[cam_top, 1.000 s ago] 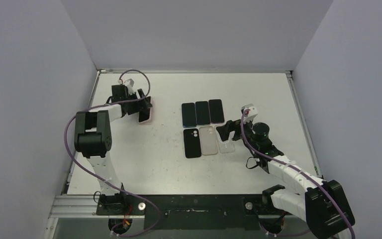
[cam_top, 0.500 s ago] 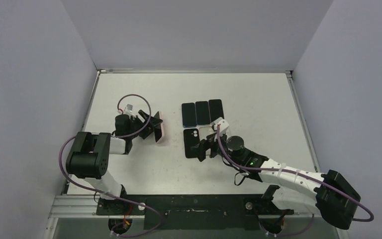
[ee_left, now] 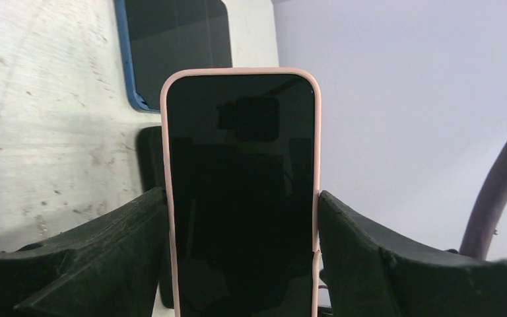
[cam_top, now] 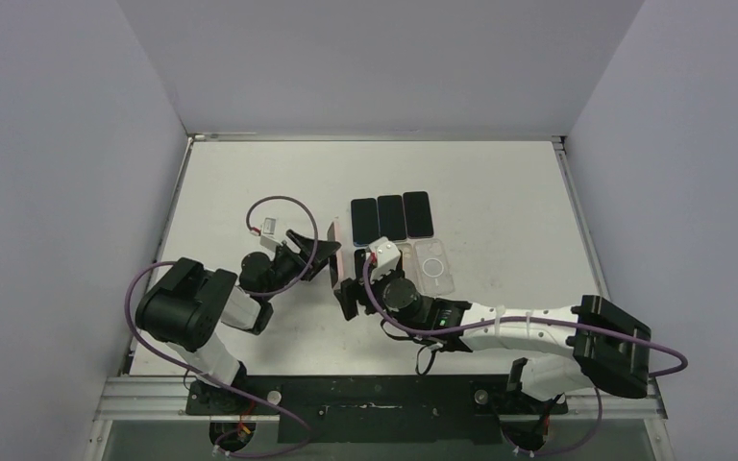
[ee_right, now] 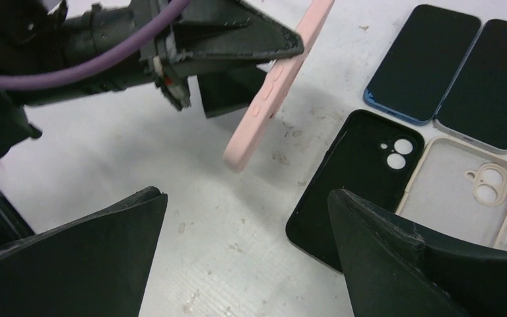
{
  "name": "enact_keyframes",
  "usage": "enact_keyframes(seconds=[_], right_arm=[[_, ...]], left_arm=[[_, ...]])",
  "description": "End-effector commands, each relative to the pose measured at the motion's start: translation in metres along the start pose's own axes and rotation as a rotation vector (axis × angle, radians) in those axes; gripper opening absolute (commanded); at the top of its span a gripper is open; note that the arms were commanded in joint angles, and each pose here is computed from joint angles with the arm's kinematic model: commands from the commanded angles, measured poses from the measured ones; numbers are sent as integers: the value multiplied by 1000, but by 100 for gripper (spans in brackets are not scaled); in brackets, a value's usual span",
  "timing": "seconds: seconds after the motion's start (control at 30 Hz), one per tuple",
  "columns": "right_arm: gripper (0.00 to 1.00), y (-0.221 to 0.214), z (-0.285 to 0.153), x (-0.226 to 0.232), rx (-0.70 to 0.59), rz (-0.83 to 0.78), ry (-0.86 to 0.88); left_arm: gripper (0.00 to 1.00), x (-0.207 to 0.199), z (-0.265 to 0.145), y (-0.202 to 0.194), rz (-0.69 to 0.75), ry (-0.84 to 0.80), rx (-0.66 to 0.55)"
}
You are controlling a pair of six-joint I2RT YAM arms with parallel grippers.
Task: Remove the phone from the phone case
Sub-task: Pick up the phone at the center of the board.
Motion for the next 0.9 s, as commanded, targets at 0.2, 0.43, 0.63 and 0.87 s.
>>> enact_keyframes(seconds=[0.2,0.43,0.63,0.87], right_arm=[[93,31,21,0,-75,56,-168],[75,26,29,2,-49,41,-191],[31,28,27,6,-55,49,-157],[0,38,14,9,-103,78,-84]], left_arm=[[4,-58,-14,-11,73,-231,-63],[4,-74,-19,-24,140,-241,-68],[4,-87,-22,-25,238,-224,-99],[30,-96,-27,-22,325,-231,-107]])
Point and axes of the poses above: each gripper's point midway between its finger pads, its own z axis out along the fingers, its own x axis along the line the jaws close on, y = z × x, the point moved 4 cm from there along -z, back along the fingers, and after that the axes turned 3 degrees about -z, right-handed, at the moved point
